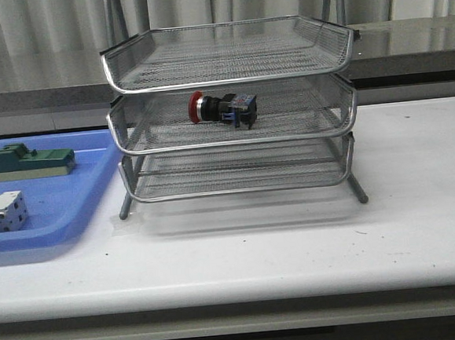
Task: Place button on rack with both arms
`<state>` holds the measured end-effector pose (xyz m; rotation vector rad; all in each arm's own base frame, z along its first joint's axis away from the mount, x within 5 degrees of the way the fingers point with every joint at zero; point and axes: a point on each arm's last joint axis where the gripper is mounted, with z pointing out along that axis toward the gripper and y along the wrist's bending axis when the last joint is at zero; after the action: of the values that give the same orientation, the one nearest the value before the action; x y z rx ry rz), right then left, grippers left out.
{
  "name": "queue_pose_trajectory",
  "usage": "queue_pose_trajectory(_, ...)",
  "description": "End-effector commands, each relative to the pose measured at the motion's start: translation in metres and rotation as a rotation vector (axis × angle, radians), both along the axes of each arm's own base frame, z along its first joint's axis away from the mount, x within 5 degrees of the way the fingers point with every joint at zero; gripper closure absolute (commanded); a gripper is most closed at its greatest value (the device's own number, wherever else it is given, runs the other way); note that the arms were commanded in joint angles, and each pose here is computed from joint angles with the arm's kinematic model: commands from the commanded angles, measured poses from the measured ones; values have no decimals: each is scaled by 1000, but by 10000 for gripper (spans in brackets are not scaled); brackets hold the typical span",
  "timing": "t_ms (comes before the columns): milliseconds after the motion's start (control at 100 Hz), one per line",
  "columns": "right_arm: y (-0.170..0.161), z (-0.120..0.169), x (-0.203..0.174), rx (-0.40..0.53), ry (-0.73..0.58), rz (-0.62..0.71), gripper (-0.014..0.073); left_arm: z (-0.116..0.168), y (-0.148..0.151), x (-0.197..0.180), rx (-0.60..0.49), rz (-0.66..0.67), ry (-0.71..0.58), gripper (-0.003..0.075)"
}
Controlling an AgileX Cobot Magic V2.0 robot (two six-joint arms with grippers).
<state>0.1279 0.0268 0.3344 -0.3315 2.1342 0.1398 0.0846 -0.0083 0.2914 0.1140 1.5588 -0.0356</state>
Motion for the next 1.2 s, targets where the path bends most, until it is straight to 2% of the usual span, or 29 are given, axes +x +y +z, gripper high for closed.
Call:
queue_pose_trajectory(0,-7,8,-19,28,-111,-56,655,15,3,0,-31,35,-85,740)
queue_pose_trajectory(170,-12,-3,-50,28,-162,-83,655,15,3,0,-31,35,-85,740)
queue_pose_trajectory(370,-12,-1,-71,34,-235,-79,655,15,3,0,-31,35,-85,740)
queue_pose_trajectory(920,-12,-1,-72,34,-239,-79,655,15,3,0,-31,35,-85,740)
queue_pose_trajectory(1190,-13,-6,-67,41,-291,-96,655,15,3,0,-31,35,-85,740)
